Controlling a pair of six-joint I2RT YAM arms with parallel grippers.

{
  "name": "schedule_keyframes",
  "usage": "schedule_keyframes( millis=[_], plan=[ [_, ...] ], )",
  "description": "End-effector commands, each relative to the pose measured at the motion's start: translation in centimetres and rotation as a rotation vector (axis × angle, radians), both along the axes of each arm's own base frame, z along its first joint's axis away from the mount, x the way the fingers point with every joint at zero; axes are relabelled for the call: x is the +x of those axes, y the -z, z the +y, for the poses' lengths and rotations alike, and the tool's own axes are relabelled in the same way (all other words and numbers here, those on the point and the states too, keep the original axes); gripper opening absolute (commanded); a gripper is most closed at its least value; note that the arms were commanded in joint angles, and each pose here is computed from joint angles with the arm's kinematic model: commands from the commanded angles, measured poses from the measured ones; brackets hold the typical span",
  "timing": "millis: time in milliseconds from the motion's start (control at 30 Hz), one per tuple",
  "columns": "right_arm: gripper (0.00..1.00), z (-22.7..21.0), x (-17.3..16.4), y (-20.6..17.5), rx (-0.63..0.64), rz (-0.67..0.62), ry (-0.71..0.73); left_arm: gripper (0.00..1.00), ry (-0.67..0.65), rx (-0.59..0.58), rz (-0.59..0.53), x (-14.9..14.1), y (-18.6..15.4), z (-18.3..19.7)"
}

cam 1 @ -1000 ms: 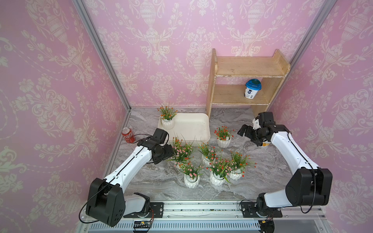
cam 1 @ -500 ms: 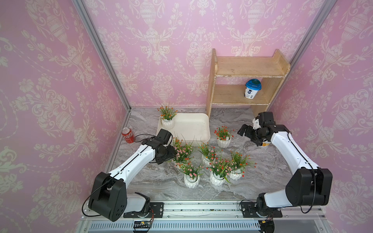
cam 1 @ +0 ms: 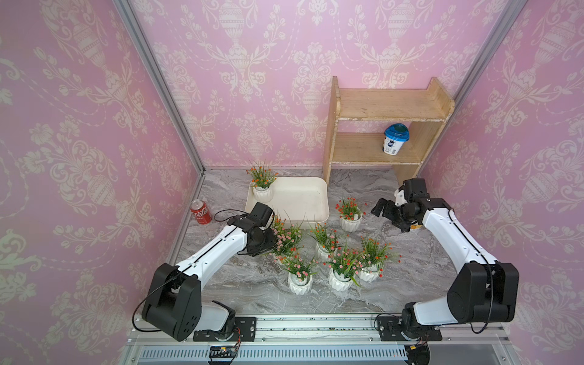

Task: Put the potted gypsophila into the storage box
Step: Pick up the baby's breath potted plant from the center of the board.

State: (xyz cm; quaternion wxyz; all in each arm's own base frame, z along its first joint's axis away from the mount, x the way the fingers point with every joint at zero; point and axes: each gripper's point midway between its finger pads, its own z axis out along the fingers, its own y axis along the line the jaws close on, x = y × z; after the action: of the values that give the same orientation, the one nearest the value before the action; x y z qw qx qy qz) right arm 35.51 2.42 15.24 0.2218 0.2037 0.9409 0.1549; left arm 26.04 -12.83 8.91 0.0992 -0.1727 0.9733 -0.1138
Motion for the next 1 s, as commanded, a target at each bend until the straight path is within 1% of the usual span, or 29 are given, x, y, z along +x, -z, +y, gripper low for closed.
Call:
schedule_keyframes(
  millis=[0, 300, 500, 700, 967],
  plan=[
    [1.0, 0.0, -0.5, -0.1, 0.005, -0.002, 0.001, 0.53, 0.01, 0.043, 0.016, 0.0, 0.7, 0.2],
    [1.0, -0.1, -0.5, 0.0, 0.002, -0.003, -0.002, 0.45, 0.036, 0.068, 0.043, -0.4, 1.6, 0.0],
    [1.0, 0.1, -0.6, 0.2, 0.004, -0.001, -0.013, 0.38, 0.044, 0.081, 0.055, -0.4, 2.0, 0.0],
    [1.0, 0.5, -0.6, 0.1, 0.022, -0.006, -0.039, 0.28, 0.048, 0.094, 0.055, -0.4, 1.9, 0.1],
    [0.99, 0.6, -0.8, 0.4, 0.025, -0.003, -0.05, 0.21, 0.056, 0.104, 0.052, -0.2, 1.6, 0.1]
  ],
)
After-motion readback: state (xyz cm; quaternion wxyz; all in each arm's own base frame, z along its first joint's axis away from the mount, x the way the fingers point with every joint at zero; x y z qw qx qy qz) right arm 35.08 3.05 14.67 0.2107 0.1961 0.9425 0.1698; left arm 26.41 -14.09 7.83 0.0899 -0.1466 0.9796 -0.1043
